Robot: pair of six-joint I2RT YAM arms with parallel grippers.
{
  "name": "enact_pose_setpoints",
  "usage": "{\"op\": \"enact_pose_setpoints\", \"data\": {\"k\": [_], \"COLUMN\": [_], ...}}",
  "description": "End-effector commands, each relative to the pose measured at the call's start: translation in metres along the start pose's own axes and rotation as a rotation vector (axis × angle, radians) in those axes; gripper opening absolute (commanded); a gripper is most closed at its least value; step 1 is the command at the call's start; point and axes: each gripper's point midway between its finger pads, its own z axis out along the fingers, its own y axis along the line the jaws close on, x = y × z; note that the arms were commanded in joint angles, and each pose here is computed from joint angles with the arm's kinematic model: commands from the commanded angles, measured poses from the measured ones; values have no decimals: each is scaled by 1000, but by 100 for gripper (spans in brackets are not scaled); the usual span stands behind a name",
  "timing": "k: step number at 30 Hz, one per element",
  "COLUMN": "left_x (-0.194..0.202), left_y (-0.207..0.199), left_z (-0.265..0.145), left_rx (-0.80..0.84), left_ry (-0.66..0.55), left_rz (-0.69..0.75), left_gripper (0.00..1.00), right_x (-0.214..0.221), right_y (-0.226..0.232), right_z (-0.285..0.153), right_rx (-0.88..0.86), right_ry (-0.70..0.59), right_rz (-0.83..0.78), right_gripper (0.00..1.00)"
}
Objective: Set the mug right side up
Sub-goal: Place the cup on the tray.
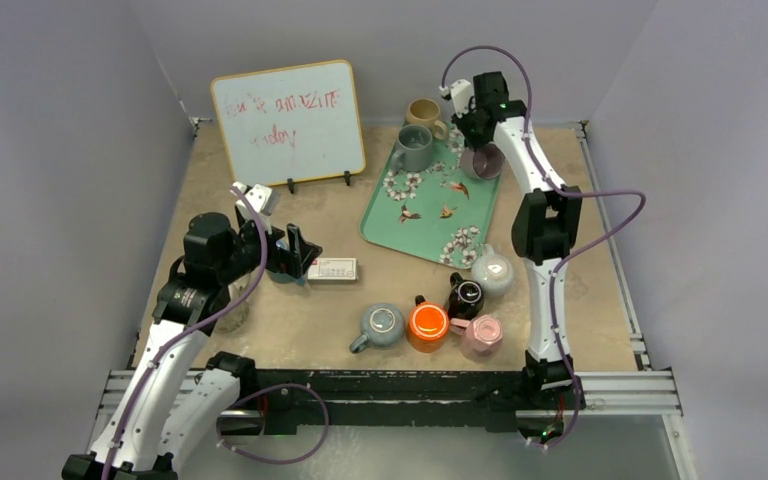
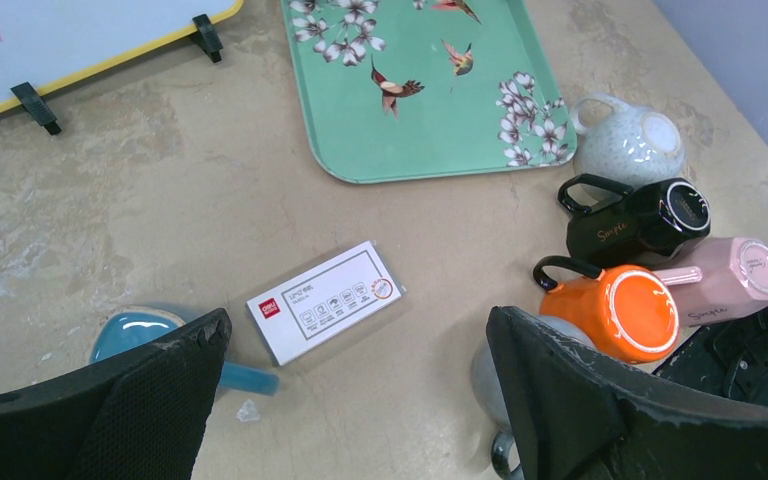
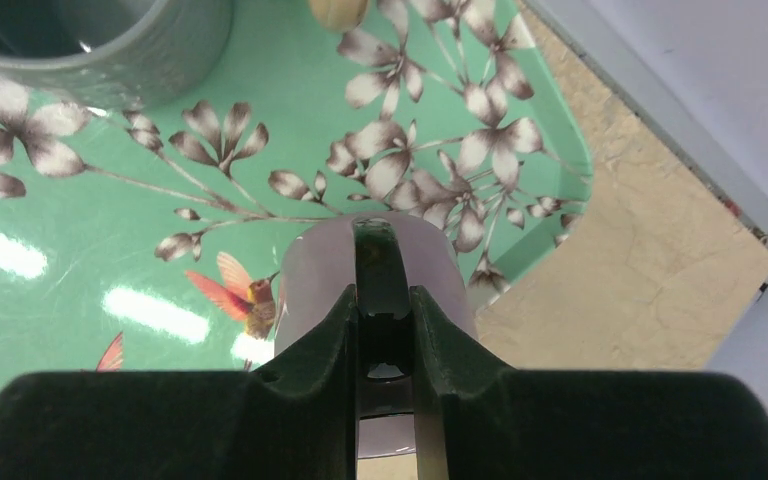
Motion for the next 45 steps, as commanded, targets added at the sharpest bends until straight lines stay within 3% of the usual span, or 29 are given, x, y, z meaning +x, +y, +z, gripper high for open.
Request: {"op": "enact_pose_setpoints", "data": {"k": [1, 8, 14, 19, 25, 31, 35, 45], "left_x": [1, 1, 2, 3, 4, 4, 5, 2], "left_y": [-1, -1, -1, -2, -2, -2, -2, -3], "left_z": [0, 0, 0, 1, 1, 2, 1, 0], "left_rx": [13, 16, 17, 25, 27, 30, 30, 34], "left_ry": [-9, -11, -10, -6, -4, -2, -4, -16], "left_rz": [21, 26, 31, 36, 42, 44, 49, 50], "left_gripper": [99, 99, 99, 98, 99, 99, 99, 99], "right_x": [3, 9, -13, -34, -64, -89, -82, 1], "right_y": [0, -5, -16, -22, -30, -37, -31, 6], "right_z": [-20, 12, 37, 47, 31, -16, -44, -70], "right_rx": [-2, 37, 89, 88, 103, 111, 96, 85], "right_ry": [22, 32, -82, -174, -277, -350, -335, -168], "right_rz": [5, 24, 32, 47, 61, 107, 158, 289], "right_gripper": [0, 9, 33, 46, 61, 75, 81, 82]}}
